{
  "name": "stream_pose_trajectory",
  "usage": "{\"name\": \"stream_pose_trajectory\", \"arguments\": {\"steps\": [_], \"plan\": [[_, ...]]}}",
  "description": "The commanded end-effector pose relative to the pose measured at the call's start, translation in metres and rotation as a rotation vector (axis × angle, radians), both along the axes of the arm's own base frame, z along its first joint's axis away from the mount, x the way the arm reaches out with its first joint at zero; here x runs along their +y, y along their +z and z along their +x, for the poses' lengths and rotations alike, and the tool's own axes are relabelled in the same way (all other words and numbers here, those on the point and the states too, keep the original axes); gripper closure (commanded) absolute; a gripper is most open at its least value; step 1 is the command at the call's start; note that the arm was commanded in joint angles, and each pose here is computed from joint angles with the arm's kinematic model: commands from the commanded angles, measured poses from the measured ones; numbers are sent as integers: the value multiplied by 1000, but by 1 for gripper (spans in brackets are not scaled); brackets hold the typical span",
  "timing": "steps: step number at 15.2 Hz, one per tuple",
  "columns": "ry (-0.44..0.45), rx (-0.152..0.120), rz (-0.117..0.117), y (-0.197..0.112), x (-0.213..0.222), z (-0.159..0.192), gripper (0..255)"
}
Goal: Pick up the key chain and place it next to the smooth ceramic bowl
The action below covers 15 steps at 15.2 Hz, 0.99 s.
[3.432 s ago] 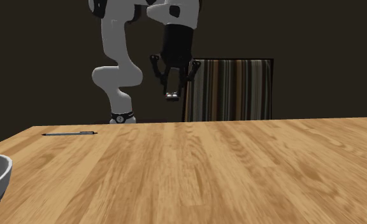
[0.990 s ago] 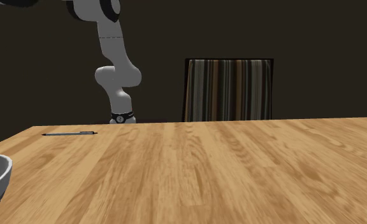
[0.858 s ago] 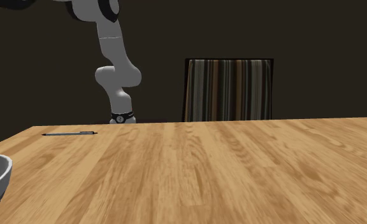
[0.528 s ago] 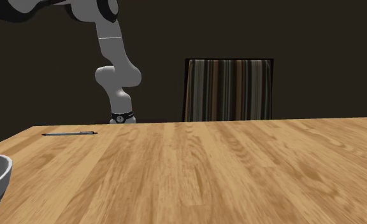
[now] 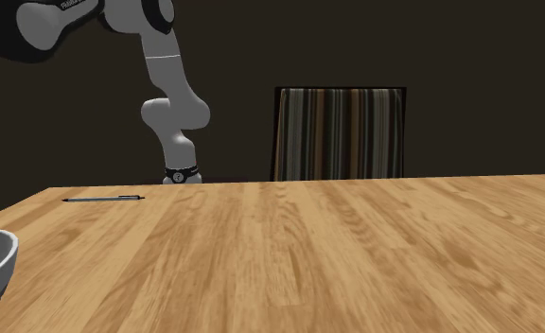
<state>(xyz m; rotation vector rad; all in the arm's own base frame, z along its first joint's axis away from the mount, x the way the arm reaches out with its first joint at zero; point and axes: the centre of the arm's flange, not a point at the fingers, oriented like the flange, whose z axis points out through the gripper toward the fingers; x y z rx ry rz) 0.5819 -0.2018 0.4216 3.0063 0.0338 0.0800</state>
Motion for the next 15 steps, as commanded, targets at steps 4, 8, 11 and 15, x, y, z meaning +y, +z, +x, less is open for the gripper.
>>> {"name": "stream_pose_trajectory", "arguments": {"steps": [4, 8, 11, 15], "plan": [[0, -1, 0, -27, -1, 1, 255], [0, -1, 0, -48, -1, 1, 255], [0, -1, 0, -64, -1, 1, 255], [0, -1, 0, -69, -1, 1, 255]]}}
